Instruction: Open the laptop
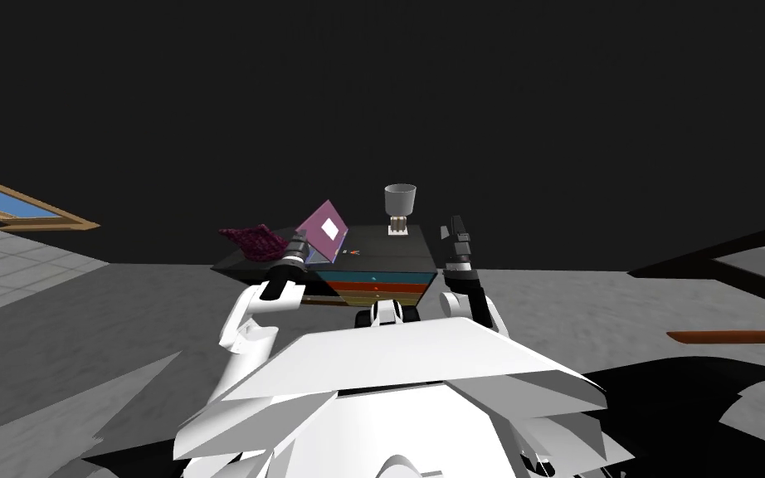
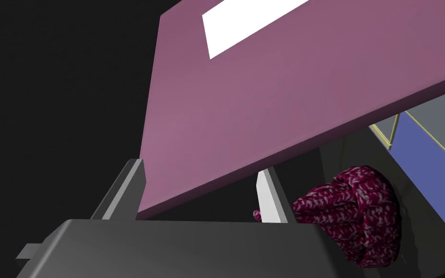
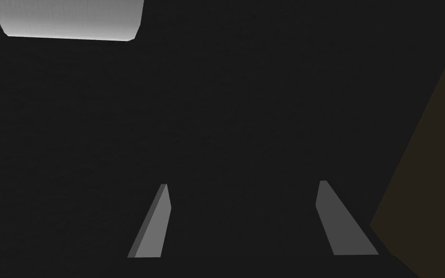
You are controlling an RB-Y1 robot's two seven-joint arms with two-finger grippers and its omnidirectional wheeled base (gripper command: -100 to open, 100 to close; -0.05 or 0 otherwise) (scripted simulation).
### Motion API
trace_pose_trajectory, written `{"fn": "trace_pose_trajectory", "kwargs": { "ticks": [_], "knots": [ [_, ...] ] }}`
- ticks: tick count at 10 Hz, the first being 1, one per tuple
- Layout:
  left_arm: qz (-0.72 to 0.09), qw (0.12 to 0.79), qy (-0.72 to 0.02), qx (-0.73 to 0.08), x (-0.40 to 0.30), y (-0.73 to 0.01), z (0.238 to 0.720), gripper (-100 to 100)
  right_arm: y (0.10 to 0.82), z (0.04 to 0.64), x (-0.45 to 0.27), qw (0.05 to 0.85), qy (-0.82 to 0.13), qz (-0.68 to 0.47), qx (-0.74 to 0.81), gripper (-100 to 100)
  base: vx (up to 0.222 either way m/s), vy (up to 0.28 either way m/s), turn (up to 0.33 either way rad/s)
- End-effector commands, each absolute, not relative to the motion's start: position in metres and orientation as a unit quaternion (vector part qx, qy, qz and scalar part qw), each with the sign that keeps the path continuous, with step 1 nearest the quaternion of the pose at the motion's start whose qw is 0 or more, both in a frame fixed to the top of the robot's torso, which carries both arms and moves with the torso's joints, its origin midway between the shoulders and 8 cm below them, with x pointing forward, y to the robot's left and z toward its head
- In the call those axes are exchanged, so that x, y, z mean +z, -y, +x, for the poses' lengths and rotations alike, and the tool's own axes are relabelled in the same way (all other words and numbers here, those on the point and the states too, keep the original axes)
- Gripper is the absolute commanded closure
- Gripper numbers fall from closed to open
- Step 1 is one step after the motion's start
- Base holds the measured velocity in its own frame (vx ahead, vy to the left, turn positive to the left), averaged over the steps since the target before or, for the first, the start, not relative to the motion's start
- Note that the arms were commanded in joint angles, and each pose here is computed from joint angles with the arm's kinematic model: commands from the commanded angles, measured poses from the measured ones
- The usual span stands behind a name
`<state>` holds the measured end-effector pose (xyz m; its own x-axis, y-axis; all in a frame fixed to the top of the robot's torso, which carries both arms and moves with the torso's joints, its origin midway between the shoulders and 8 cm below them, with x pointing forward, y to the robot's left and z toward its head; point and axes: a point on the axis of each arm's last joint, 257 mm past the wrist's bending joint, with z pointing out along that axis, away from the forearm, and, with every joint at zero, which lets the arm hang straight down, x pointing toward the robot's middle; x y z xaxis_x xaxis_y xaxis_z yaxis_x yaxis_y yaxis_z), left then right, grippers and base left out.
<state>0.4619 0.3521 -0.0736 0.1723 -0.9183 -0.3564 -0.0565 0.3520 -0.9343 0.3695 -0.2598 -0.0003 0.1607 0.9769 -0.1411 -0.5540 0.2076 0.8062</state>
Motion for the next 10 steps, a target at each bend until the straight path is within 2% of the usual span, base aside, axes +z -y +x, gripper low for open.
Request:
{"fn": "trace_pose_trajectory", "kwargs": {
  "ticks": [1, 4, 10],
  "knots": [
    [-0.489, 0.585, -0.529, -0.372, -0.081, -0.347, 0.460, 100, 0.260, 0.370, 0.000, 0.697, -0.344, 0.308, 0.549, 0, 0.009, 0.099, 0.009],
    [-0.504, 0.571, -0.523, -0.384, -0.083, -0.343, 0.459, 100, 0.260, 0.370, 0.000, 0.697, -0.344, 0.308, 0.549, 0, 0.010, 0.082, -0.002],
    [-0.598, 0.466, -0.466, -0.456, -0.117, -0.323, 0.465, 100, 0.260, 0.370, 0.000, 0.697, -0.344, 0.308, 0.549, 0, 0.007, 0.108, 0.013]
  ]
}}
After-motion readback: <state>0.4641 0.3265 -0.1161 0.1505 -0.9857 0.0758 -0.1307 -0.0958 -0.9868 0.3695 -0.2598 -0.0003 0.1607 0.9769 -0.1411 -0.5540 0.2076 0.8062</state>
